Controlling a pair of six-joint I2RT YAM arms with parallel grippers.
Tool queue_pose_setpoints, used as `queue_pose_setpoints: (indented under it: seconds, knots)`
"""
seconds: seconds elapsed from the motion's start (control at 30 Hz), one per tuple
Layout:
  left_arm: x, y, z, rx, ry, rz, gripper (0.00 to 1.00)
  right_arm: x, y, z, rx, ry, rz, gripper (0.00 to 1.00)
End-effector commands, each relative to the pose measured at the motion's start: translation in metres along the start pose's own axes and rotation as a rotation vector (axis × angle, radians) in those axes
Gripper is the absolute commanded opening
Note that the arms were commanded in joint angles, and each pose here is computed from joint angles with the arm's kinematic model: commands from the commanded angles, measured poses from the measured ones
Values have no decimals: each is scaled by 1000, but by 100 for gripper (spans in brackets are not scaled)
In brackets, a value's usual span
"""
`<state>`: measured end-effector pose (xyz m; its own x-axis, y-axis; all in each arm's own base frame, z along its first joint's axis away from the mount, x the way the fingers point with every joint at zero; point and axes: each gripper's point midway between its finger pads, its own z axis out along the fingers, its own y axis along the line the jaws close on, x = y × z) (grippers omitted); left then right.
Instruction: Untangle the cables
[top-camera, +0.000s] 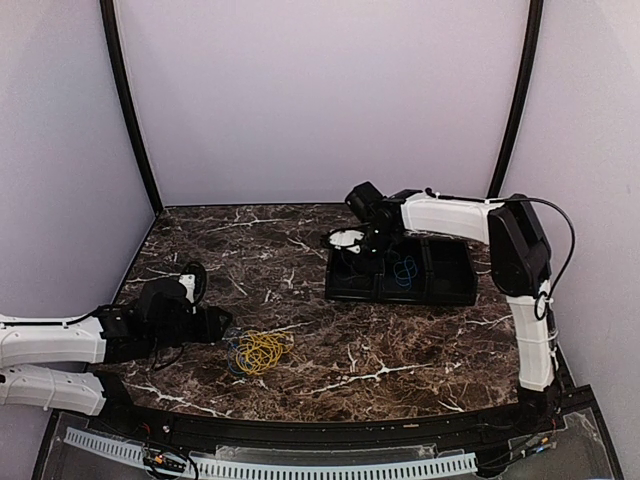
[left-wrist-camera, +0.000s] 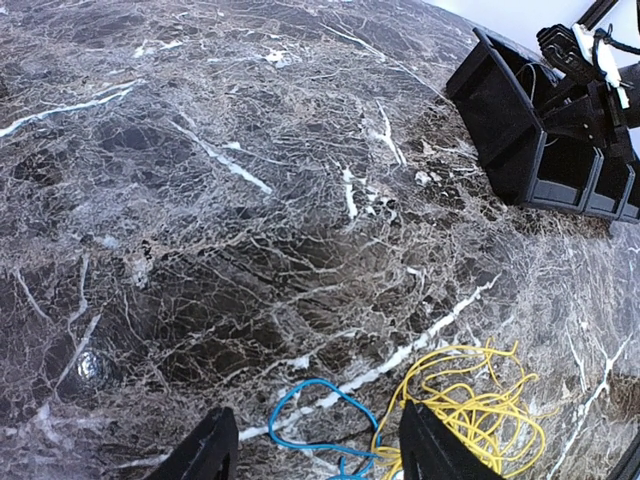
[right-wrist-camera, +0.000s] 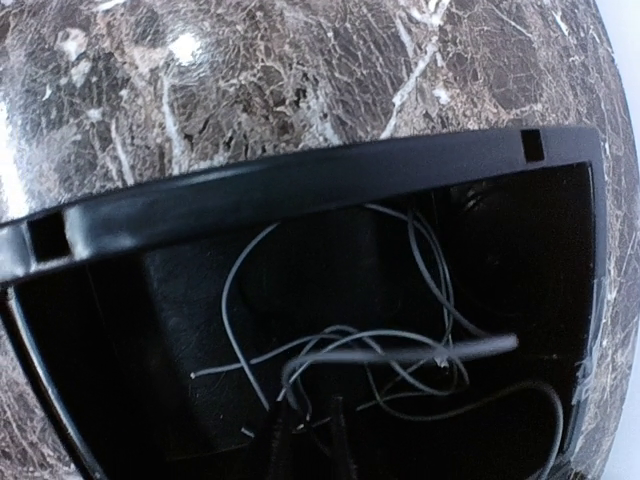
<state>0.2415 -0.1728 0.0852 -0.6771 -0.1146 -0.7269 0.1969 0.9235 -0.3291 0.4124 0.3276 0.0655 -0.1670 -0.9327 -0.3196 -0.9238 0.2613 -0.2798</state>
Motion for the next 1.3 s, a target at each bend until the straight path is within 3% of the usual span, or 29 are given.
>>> queue_pose_setpoints:
  seconds: [0.0, 0.23, 0.43, 0.57, 0.9, 1.27]
  knots:
    - [2, 7, 0, -25, -2, 2, 58, -16, -8, -60, 36, -48, 1, 22]
    - [2, 7, -1, -28, 1, 4, 58, -26, -11, -121, 126, -82, -27, 32]
    - [2, 5, 0, -20, 6, 1, 58, -32, 6, -102, 97, -87, -48, 33]
    - [-1, 4, -2, -22, 4, 1, 58, -51, 31, -89, -10, -140, -70, 32]
    - [6, 5, -4, -10, 23, -15, 58, -112, 165, -104, -439, -367, -210, 34]
    - [14, -13, -5, 111, 48, -28, 58, -104, 230, -81, -610, -314, -243, 35]
